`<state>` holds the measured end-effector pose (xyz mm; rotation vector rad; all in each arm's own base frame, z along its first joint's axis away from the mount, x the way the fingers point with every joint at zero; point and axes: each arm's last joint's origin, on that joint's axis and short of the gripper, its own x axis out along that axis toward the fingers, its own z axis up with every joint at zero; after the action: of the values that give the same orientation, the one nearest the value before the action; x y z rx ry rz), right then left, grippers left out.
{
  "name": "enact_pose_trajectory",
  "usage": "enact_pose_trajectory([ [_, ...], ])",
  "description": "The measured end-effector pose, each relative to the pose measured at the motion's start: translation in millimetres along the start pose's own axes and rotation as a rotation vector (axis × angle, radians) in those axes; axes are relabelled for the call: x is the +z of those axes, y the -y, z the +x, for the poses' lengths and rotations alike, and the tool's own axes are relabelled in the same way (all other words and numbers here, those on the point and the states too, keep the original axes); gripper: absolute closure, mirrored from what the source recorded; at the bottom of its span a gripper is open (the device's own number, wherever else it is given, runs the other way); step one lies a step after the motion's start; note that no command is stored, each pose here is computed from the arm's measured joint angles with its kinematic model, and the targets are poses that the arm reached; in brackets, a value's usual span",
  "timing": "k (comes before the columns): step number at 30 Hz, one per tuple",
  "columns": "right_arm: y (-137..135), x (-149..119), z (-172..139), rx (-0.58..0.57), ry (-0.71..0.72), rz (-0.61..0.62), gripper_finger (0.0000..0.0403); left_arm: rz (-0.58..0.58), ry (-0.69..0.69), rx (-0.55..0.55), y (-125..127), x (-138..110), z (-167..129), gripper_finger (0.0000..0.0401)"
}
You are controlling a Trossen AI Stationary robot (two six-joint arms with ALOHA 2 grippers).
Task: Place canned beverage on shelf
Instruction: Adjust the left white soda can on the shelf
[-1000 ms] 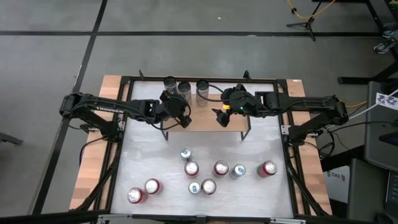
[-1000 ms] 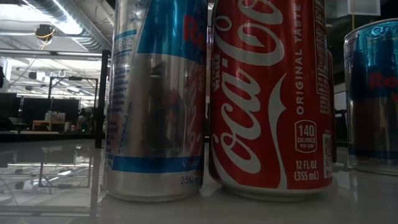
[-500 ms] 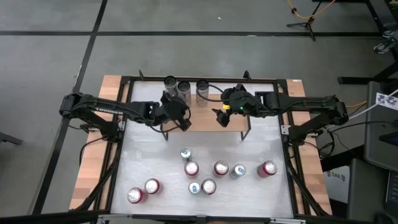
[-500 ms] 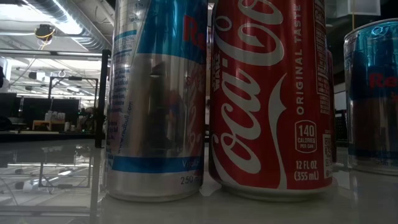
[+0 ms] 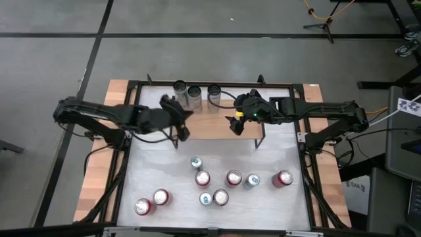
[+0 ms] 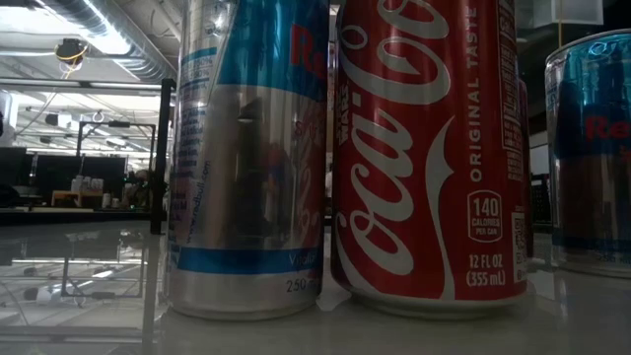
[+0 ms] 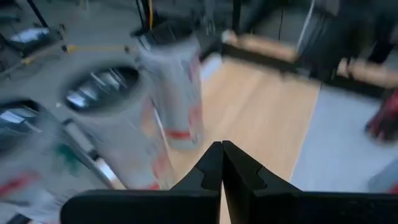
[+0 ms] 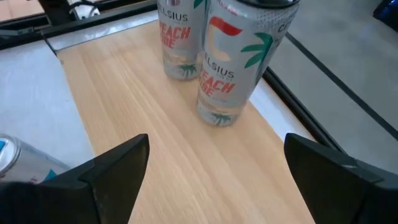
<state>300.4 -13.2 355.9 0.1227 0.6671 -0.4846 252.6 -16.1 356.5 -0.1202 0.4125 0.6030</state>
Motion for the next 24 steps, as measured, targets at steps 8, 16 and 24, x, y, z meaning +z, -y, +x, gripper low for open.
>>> enact_pose_trajectory([
  [8, -0.3, 0.1, 0.0, 0.009, -0.001, 0.001, 0.0038, -0.021, 0.157, 0.159, -41.3, 22.3, -39.0, 0.0401],
  [16, -0.3, 0.3, 0.0, 0.009, 0.001, 0.001, 0.0038, 0.005, 0.155, 0.359, -87.3, 29.2, -46.5, 0.0401],
  [24, -0.5, 0.5, 0.1, 0.01, 0.003, 0.002, 0.0038, 0.01, -0.009, 0.369, -137.9, 27.2, -18.6, 0.0401],
])
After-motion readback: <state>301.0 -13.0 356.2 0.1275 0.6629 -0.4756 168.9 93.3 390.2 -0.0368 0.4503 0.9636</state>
